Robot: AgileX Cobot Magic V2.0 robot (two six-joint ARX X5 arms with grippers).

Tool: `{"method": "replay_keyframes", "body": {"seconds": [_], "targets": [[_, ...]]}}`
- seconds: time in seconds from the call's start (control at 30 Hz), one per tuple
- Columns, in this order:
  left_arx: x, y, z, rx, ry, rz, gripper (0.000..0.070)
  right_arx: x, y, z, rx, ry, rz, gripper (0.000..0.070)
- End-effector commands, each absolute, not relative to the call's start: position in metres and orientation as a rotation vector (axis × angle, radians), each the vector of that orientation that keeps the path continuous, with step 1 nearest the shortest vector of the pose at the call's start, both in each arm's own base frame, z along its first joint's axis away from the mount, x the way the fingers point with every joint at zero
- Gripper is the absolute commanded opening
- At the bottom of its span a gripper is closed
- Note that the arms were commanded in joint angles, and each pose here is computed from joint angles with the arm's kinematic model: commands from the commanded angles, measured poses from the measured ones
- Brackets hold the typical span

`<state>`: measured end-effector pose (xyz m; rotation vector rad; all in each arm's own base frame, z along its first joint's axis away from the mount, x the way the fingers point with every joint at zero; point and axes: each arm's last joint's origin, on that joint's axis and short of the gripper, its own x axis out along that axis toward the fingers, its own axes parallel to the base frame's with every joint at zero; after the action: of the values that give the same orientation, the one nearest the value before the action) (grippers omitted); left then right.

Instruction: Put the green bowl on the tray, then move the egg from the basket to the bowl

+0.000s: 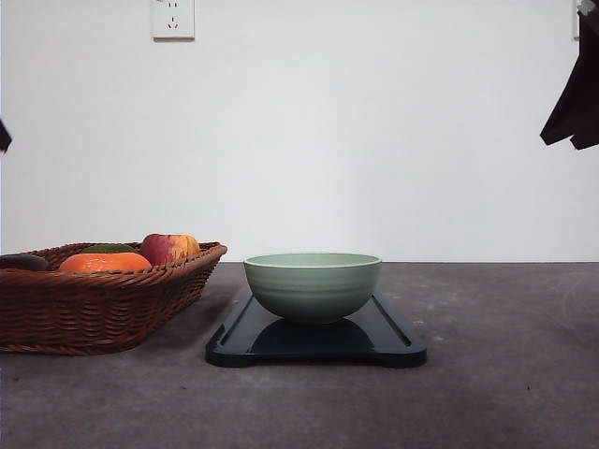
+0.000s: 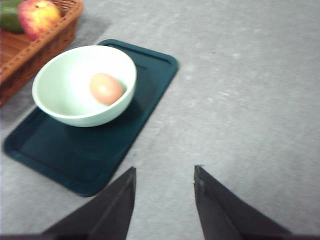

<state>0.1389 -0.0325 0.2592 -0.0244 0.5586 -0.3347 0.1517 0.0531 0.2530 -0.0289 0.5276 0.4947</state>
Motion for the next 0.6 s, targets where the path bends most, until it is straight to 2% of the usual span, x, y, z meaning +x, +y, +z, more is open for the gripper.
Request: {"method": "replay_keyframes", "body": {"seconds": [0.0, 0.03, 0.07, 0.1, 0.13, 0.57], "targets": [[0.1395, -0.0326, 0.2631, -0.014, 0.543, -0.337, 0.0346, 0.1525, 0.0547, 0.2544, -0.033, 0.516, 0.525, 0.0247], [0.1394, -0.0327, 0.2631, -0.015, 0.543, -0.340, 0.0304, 0.1523, 0.0550, 0.2546, -0.029, 0.515, 0.539, 0.0228], [0.1394, -0.0328, 0.2632, -0.017, 0.543, -0.345, 0.0226, 0.1522, 0.0554, 0.2548, -0.026, 0.513, 0.553, 0.0181], [0.1394, -0.0331, 0.2635, -0.020, 0.542, -0.355, 0.0045, 0.1523, 0.0558, 0.2553, -0.024, 0.507, 0.567, 0.0036], [0.1394, -0.0333, 0.2639, -0.023, 0.539, -0.361, 0.0000, 0.1525, 0.0562, 0.2560, -0.023, 0.499, 0.576, 0.0008], [0.1383, -0.0332, 0.2650, -0.026, 0.535, -0.365, 0.0000, 0.1525, 0.0569, 0.2577, -0.014, 0.483, 0.602, 0.0014]]}}
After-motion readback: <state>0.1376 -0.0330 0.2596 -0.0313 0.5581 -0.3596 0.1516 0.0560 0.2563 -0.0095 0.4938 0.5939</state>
